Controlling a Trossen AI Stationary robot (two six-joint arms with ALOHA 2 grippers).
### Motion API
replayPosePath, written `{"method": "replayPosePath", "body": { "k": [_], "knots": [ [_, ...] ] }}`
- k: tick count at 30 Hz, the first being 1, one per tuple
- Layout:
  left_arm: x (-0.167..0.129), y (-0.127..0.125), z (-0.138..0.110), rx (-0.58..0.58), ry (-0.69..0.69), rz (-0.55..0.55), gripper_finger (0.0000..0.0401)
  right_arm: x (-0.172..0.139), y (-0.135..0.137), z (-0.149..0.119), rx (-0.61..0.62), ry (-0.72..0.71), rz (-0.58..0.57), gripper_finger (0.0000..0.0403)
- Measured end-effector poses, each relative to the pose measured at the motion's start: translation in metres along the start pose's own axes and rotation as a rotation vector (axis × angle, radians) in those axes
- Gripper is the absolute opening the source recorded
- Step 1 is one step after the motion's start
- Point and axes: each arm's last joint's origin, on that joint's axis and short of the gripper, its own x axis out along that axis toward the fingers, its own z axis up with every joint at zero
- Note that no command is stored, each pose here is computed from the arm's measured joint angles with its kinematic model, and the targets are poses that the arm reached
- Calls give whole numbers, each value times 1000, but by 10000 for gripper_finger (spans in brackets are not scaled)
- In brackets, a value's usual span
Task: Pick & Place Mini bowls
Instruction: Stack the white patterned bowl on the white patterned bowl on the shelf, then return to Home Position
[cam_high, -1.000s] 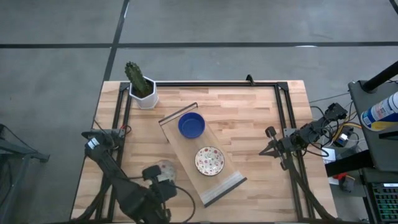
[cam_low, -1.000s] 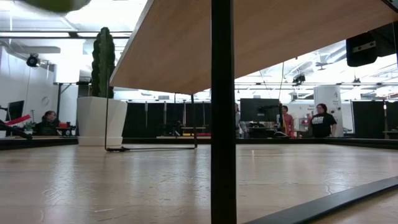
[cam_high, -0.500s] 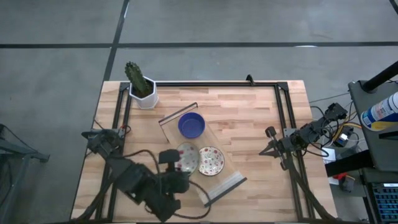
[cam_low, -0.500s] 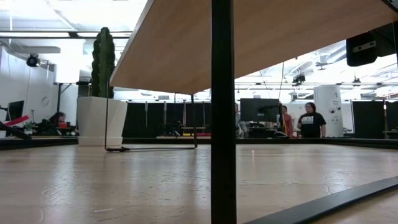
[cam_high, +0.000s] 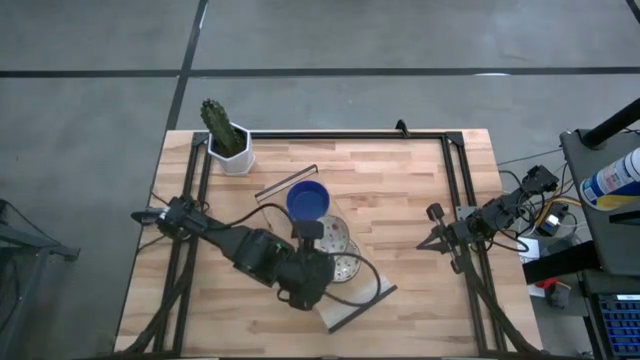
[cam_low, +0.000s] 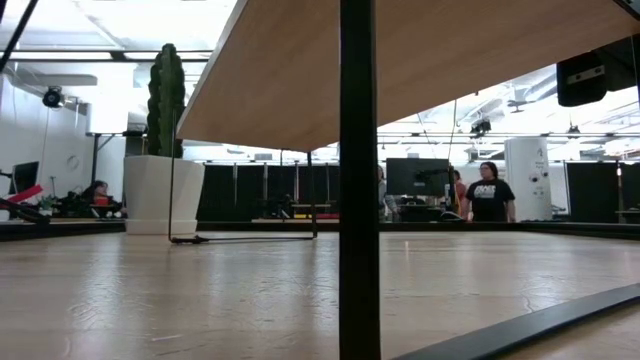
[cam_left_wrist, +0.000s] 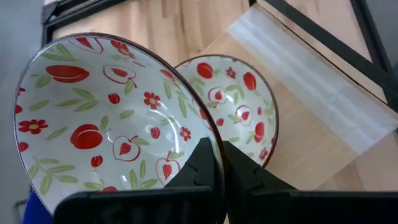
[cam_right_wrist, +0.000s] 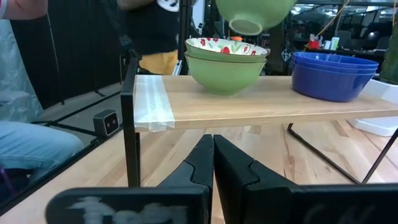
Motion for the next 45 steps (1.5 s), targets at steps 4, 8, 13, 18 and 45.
{"method": "replayPosePath", "body": {
  "k": [4, 8, 13, 18, 45],
  "knots": [
    [5, -1, 4, 34, -29, -45, 6, 0, 0, 0, 0, -1, 0, 9],
    [7, -4, 8, 32, -66, -104, 7, 0, 0, 0, 4, -1, 0, 9],
    [18, -7, 4, 78, -27, -103, 7, 0, 0, 0, 2, 0, 0, 9],
    [30, -11, -3, 150, 19, -86, 8, 0, 0, 0, -2, 0, 0, 9],
    [21, -10, 0, 104, 7, -108, 75, 0, 0, 0, -5, 0, 0, 9]
  ]
}}
